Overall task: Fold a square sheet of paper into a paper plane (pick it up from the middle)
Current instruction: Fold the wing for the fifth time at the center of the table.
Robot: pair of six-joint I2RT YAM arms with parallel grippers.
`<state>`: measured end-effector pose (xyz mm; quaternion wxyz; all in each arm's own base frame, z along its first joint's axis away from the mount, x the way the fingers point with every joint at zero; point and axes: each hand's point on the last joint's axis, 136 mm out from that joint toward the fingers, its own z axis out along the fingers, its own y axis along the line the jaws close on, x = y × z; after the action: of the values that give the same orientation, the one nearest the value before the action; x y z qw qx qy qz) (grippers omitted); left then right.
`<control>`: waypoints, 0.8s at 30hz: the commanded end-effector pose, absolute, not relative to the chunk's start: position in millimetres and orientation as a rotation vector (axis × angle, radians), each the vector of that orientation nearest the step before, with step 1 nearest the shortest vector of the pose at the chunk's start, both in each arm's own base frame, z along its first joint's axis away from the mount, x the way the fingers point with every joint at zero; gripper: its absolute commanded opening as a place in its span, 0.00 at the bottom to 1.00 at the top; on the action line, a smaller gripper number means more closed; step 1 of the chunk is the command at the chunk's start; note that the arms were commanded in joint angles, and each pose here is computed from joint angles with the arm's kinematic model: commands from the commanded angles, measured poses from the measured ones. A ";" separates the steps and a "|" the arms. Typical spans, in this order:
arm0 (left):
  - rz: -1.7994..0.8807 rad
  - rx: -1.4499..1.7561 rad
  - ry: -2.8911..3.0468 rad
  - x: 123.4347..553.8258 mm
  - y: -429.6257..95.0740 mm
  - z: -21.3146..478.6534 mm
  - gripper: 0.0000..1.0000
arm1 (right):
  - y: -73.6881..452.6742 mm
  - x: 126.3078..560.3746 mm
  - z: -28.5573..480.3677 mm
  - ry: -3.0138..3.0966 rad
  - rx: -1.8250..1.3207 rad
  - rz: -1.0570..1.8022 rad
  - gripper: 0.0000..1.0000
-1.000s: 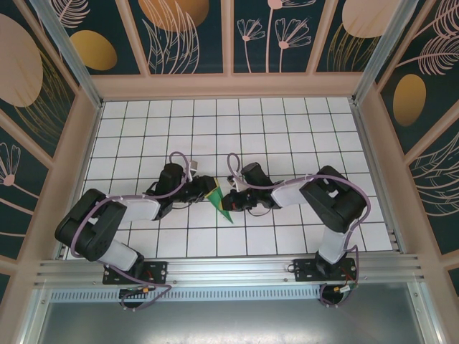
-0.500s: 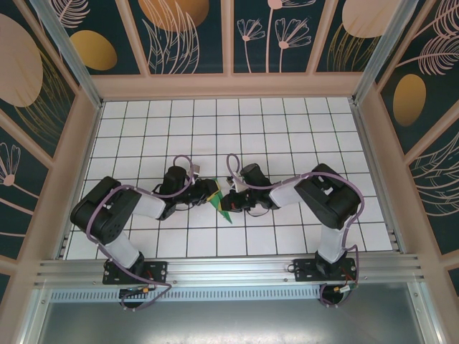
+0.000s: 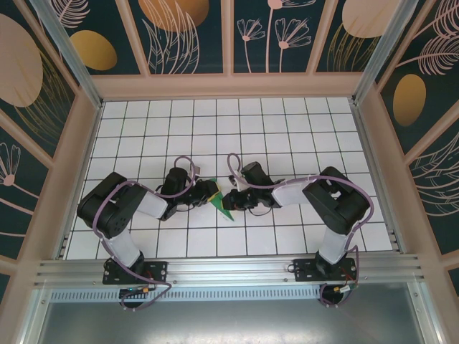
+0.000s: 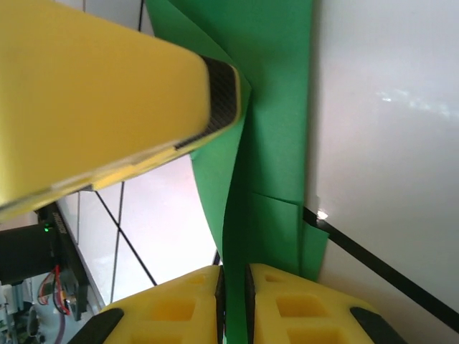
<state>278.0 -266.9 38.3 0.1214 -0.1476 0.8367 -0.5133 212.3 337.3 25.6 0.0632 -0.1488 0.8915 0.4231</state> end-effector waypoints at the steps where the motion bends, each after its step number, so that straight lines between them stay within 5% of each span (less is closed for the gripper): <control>1: -1.489 -0.401 2.423 280.3 -268.1 39.0 0.28 | 335.2 211.2 29.9 2.689 -0.497 1.225 0.19; 9: -1.470 -0.387 2.434 281.8 -268.4 37.4 0.28 | 331.5 210.8 22.1 2.712 -0.468 1.205 0.10; 24: -1.326 -0.399 2.546 277.5 -259.0 6.6 0.27 | 325.5 217.1 31.7 2.709 -0.440 1.132 0.16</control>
<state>281.6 -266.0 27.7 0.1282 -0.1338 0.8523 -0.4891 215.2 331.1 21.5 0.0761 -0.1488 0.9025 0.3969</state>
